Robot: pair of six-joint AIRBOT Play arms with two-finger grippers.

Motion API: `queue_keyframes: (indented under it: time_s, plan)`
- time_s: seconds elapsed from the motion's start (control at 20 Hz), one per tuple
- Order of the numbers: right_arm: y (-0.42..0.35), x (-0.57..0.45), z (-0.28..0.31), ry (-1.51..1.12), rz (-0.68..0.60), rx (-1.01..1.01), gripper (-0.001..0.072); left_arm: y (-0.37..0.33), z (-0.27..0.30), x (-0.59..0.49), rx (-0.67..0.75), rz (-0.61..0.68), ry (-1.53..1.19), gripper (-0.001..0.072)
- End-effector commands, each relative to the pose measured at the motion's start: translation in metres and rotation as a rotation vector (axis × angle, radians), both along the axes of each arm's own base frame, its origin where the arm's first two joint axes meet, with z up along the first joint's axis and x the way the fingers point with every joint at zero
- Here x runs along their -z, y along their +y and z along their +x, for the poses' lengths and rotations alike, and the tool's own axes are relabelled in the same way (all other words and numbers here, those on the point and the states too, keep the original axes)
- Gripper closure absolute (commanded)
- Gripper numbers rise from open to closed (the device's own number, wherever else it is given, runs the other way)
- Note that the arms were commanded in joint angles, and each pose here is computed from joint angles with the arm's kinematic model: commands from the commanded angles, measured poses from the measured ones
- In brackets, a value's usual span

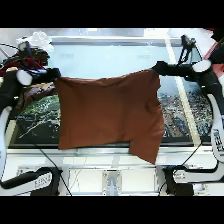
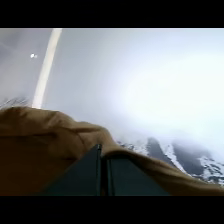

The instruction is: Fold the shirts.

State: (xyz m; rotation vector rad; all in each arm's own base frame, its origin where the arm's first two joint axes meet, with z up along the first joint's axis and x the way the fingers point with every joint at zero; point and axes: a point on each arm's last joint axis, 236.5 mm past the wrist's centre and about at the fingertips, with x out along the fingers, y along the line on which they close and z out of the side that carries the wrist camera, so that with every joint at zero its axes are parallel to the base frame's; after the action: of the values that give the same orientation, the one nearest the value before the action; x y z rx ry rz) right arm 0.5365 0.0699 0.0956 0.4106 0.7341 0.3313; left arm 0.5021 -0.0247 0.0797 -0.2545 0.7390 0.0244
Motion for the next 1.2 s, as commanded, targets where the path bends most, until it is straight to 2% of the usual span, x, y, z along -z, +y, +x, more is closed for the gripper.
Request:
queue_keyframes:
  time_s: [0.0, 0.15, 0.3, 0.7, 0.9, 1.15]
  plan:
    - [-0.060, 0.032, 0.029, -0.001, -0.021, 0.173, 0.0690, 0.005, 0.035, 0.040, -0.064, 0.003, -0.015, 0.0694]
    - [-0.097, 0.022, 0.029, -0.003, 0.012, 0.233, 0.0691, 0.003, 0.050, 0.031, -0.067, -0.010, -0.038, 0.0694]
    - [-0.094, 0.034, 0.014, 0.060, -0.009, 0.165, 0.0690, 0.004, 0.051, 0.022, -0.068, -0.004, -0.034, 0.0694]
    - [-0.076, 0.090, -0.076, 0.442, -0.122, -0.078, 0.0689, 0.020, -0.024, 0.094, -0.051, 0.106, 0.357, 0.0693]
    - [-0.081, 0.128, -0.113, 0.589, -0.158, -0.097, 0.0689, 0.017, -0.050, 0.128, -0.047, 0.095, 0.449, 0.0693]
    - [-0.080, 0.171, -0.116, 0.578, -0.118, -0.011, 0.0686, 0.006, -0.060, 0.141, -0.039, 0.045, 0.480, 0.0691]
